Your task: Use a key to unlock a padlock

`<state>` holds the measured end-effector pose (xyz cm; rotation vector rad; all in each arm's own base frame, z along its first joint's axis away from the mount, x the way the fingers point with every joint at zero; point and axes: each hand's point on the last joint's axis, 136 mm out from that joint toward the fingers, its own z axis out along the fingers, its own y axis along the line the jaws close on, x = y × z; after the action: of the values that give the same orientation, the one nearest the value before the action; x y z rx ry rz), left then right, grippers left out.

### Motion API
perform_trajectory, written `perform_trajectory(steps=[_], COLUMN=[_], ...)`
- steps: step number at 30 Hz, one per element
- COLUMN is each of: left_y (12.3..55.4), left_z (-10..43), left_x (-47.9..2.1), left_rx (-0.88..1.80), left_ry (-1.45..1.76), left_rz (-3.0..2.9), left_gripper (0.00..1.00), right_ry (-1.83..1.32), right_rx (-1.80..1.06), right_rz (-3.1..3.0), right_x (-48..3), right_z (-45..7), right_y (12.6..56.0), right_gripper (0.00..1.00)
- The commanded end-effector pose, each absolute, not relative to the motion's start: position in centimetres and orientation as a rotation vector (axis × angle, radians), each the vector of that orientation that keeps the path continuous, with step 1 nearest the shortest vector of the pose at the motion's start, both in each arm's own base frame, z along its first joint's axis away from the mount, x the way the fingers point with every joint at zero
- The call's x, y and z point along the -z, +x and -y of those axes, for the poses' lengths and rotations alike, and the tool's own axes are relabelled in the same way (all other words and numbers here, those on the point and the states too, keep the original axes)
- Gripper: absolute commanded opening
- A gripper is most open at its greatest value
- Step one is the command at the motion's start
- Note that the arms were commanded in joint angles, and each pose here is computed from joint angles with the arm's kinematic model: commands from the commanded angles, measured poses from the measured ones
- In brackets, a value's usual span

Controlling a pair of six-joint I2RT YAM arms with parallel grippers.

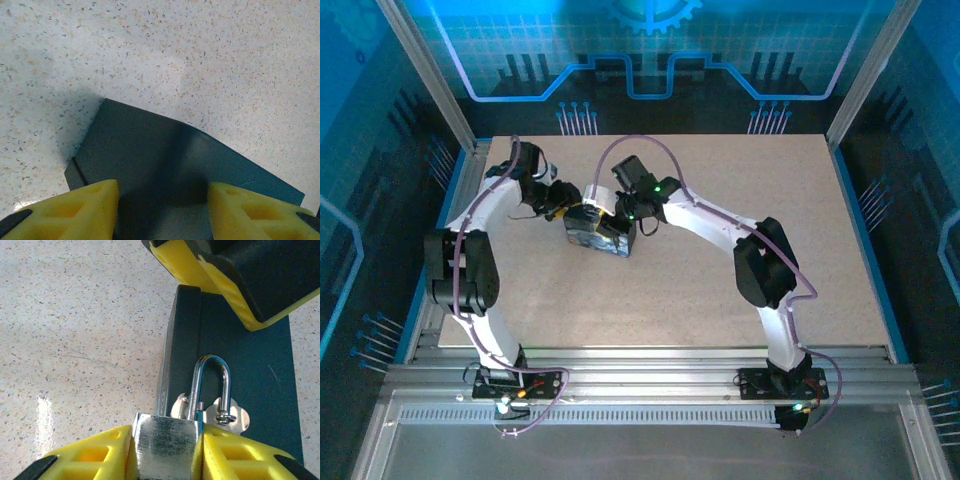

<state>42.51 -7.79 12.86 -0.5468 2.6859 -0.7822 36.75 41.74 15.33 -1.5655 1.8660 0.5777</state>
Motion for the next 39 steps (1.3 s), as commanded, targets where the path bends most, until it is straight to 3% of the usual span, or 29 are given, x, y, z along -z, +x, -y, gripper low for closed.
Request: perform_trajectory(steps=[1,15,25,32,39], left_y=[42.3,43.9,43.7,42.8,42.1], left_z=[10.0,6.8,4.4,4.2,4.2], left_x=[-13.1,-18.6,-20.2,-20.5,-20.3], left_rx=[0.897,0.964,0.917,0.895,0.889], left_ry=[-0.47,-0.605,-0.696,-0.711,-0.719], left_rz=[-2.702,-2.513,-2.441,-2.436,-2.441], left_gripper=[0.51,0.59,0.61,0.61,0.61], right_ry=[-1.6,-1.527,-1.184,-0.802,-0.398], right_rx=[-0.723,-0.784,-0.757,-0.676,-0.57], right_rz=[-1.705,-1.741,-1.859,-2.174,-2.429], right_x=[-18.7,-21.0,-23.6,-18.2,-10.1], right_z=[-44.3,-41.0,-34.3,-25.5,-17.5], right_y=[35.7,36.0,39.2,42.3,42.1], right_gripper=[0.35,0.34,0.35,0.36,0.38])
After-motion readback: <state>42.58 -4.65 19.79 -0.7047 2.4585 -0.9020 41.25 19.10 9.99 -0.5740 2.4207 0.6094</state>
